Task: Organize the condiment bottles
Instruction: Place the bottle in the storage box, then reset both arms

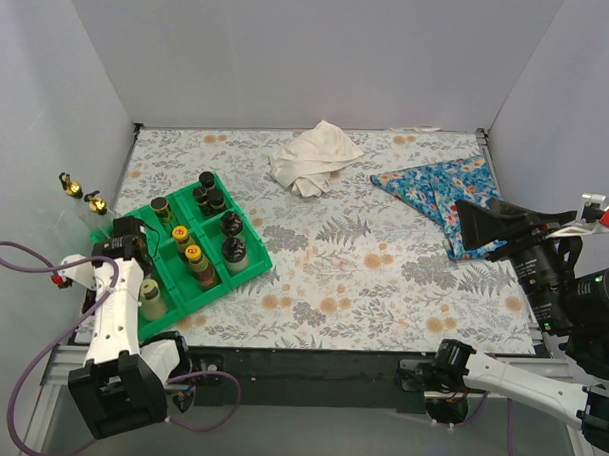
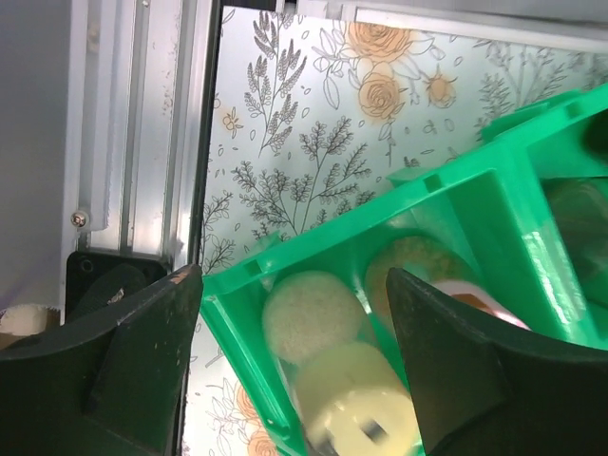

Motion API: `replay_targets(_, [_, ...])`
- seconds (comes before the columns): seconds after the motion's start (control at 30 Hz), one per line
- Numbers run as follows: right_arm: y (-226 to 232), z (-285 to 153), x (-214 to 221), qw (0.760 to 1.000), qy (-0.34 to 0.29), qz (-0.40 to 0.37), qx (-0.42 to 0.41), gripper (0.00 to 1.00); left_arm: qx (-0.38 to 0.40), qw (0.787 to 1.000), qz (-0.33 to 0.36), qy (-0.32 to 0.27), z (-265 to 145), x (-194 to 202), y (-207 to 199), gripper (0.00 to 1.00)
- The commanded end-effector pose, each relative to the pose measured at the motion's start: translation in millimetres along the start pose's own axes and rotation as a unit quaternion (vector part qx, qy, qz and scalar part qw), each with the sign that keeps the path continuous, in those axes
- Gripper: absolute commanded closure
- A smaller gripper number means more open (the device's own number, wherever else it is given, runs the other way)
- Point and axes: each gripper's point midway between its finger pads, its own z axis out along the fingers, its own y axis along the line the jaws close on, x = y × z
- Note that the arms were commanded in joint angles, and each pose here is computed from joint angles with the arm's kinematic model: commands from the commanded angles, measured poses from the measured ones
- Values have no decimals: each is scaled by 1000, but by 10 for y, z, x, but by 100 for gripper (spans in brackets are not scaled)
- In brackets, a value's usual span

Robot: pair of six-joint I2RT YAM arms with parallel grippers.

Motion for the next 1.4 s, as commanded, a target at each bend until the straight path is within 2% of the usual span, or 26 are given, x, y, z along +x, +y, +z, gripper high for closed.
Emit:
replay_targets(0.0, [33, -4, -99, 1000, -19, 23, -7, 18, 19, 990, -139, -30, -192, -318, -80, 21])
replay_targets(0.17, [25, -10, -62, 1000, -12, 19, -7, 19, 72, 989, -120, -50, -459, -653, -249, 21])
replay_targets(0.2, [17, -13, -51, 1000, -10, 18, -6, 18, 111, 983, -131, -58, -589, -804, -416, 18])
replay_targets(0.27, [14, -5, 41, 1000, 1, 18, -4, 18, 144, 982, -100, -70, -725, -949, -508, 5])
replay_targets(0.33, [34, -7, 157, 1000, 19, 16, -10, 18, 217, 967, -112, -73, -1004, -1161, -751, 2])
replay_targets(0.37, [41, 9, 281, 999, 33, 6, -11, 18, 255, 961, -69, -84, -1133, -1237, -826, 2])
replay_targets(0.47, [102, 37, 666, 995, 93, -28, -23, 17, 381, 921, -30, -81, -1677, -1403, -1140, 2])
replay_targets(0.5, [127, 41, 745, 993, 108, -35, -27, 16, 424, 901, -28, -81, -1872, -1463, -1254, 2])
replay_targets(0.53, [188, 62, 869, 990, 130, -44, -36, 15, 491, 870, -4, -46, -2166, -1375, -1375, 2])
replay_targets(0.6, [234, 60, 984, 986, 153, -50, -45, 14, 559, 828, 27, -19, -2477, -1299, -1537, 2])
replay_targets(0.63, [290, 54, 1030, 984, 163, -50, -57, 13, 613, 788, 54, 21, -2738, -1154, -1583, 2])
replay_targets(0.67, [301, 62, 1078, 982, 172, -53, -57, 12, 644, 760, 73, 51, -2875, -1025, -1621, 2])
replay_targets(0.77, [333, 59, 1124, 980, 182, -49, -61, 9, 741, 648, 133, 115, -3446, -641, -1620, 2])
replay_targets(0.8, [335, 51, 1145, 979, 187, -46, -61, 8, 766, 616, 151, 100, -3612, -598, -1613, 2])
replay_targets(0.83, [356, 48, 1183, 978, 196, -45, -63, 5, 785, 579, 187, 115, -3821, -353, -1552, 2])
replay_targets(0.9, [387, 30, 1252, 974, 216, -37, -63, 2, 797, 548, 230, 108, -4041, -117, -1508, 2])
replay_targets(0.93, [454, 20, 1292, 970, 228, -31, -74, 1, 809, 508, 268, 122, -4217, 153, -1395, 2])
replay_targets(1.0, [520, 2, 1334, 966, 242, -19, -84, 1, 804, 474, 323, 159, -4352, 613, -1343, 2])
replay_targets(1.03, [564, -16, 1347, 964, 251, 3, -84, 1, 814, 421, 364, 170, -4563, 923, -1056, 2])
replay_targets(1.07, [579, -28, 1345, 964, 254, 14, -83, 1, 817, 407, 374, 164, -4652, 1047, -960, 2])
replay_targets(1.1, [585, -34, 1331, 963, 255, 24, -81, 1, 816, 411, 378, 148, -4655, 1138, -909, 2])
replay_targets(1.13, [595, -55, 1297, 963, 254, 31, -84, 1, 827, 377, 388, 153, -4749, 1240, -696, 2])
replay_targets(1.2, [588, -70, 1258, 964, 251, 32, -86, 1, 855, 324, 369, 166, -4899, 1122, -453, 2])
replay_targets(1.27, [590, -115, 1186, 964, 244, 42, -95, 1, 863, 305, 361, 177, -4893, 1084, -327, 2])
replay_targets(1.33, [604, -171, 1134, 963, 239, 48, -112, 1, 878, 262, 353, 186, -4935, 978, -122, 2])
replay_targets(1.37, [597, -177, 1136, 964, 237, 49, -113, 1, 880, 252, 354, 189, -4932, 966, -71, 2])
